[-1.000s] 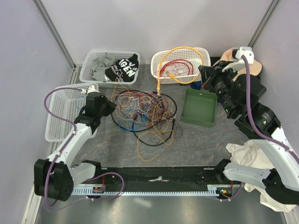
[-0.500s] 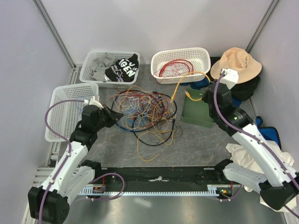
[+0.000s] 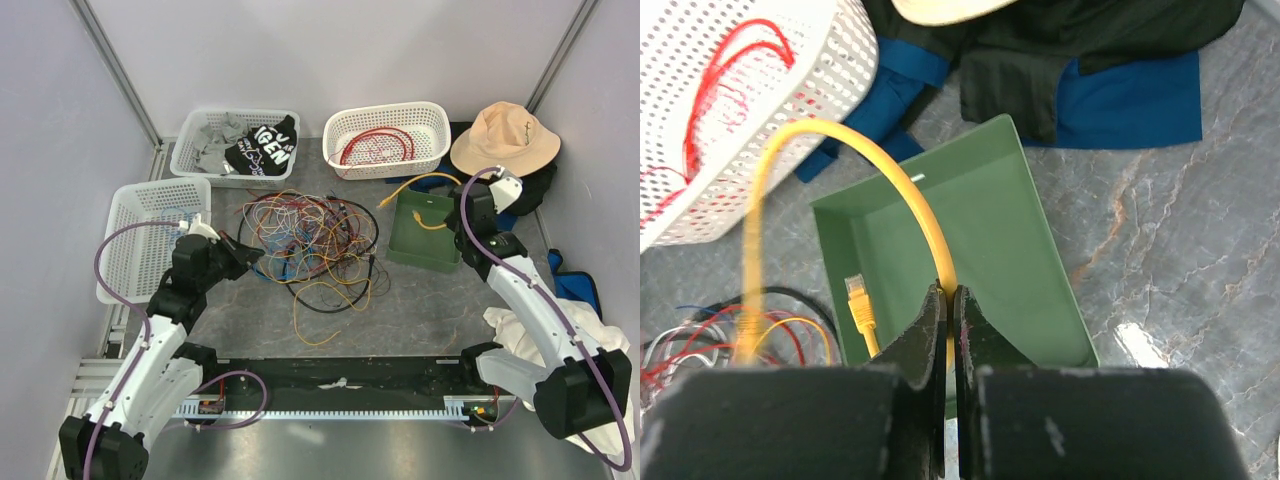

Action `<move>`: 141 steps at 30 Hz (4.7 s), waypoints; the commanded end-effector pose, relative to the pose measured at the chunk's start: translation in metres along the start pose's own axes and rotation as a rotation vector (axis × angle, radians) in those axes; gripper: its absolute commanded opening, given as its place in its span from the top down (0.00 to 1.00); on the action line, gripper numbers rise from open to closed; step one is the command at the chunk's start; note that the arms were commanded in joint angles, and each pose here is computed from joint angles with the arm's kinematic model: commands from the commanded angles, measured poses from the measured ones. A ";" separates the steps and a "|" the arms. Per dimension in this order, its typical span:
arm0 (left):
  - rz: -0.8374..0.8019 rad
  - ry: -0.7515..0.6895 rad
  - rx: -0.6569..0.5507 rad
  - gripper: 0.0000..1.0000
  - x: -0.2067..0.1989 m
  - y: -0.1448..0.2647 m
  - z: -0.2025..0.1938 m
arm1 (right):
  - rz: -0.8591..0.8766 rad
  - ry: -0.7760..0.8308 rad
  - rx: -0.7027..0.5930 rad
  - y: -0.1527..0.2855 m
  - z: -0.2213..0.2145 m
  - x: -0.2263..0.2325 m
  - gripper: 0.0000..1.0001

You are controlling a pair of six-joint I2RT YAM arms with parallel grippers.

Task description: Untangle the cables

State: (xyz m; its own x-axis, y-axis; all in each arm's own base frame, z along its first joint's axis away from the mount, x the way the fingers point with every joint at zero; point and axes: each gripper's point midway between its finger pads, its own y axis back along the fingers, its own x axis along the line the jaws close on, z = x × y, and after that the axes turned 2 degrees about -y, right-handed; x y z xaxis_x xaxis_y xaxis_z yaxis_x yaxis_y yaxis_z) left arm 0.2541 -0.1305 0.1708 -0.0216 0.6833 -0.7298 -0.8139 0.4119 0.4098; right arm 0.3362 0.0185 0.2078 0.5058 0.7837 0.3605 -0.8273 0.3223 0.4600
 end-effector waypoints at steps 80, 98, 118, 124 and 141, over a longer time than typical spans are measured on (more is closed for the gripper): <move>-0.256 -0.361 0.094 0.98 -0.177 -0.020 0.004 | 1.343 -0.013 0.112 0.195 -0.073 0.163 0.10; -0.347 -0.395 -0.257 0.98 -0.265 0.044 0.110 | 0.821 0.052 0.060 0.115 -0.070 0.118 0.13; -0.556 -0.460 -0.296 0.98 -0.365 0.087 0.154 | 1.533 0.006 0.009 0.251 -0.020 0.183 0.14; -0.561 -0.452 -0.286 0.98 -0.366 0.084 0.153 | 1.599 0.040 0.045 0.258 -0.042 0.208 0.14; -0.589 -0.458 -0.321 0.98 -0.375 0.105 0.163 | 1.441 0.143 0.090 0.205 -0.143 0.269 0.14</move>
State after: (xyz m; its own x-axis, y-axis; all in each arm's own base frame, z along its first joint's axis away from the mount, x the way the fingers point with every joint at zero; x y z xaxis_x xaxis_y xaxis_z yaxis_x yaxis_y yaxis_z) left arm 0.2858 -0.2516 0.5553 0.6062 0.6351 -0.4788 -0.7676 0.6248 -0.1431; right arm 0.2517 0.3606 0.2583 -0.7538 0.4265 0.4999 -0.5220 -0.8507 -0.0614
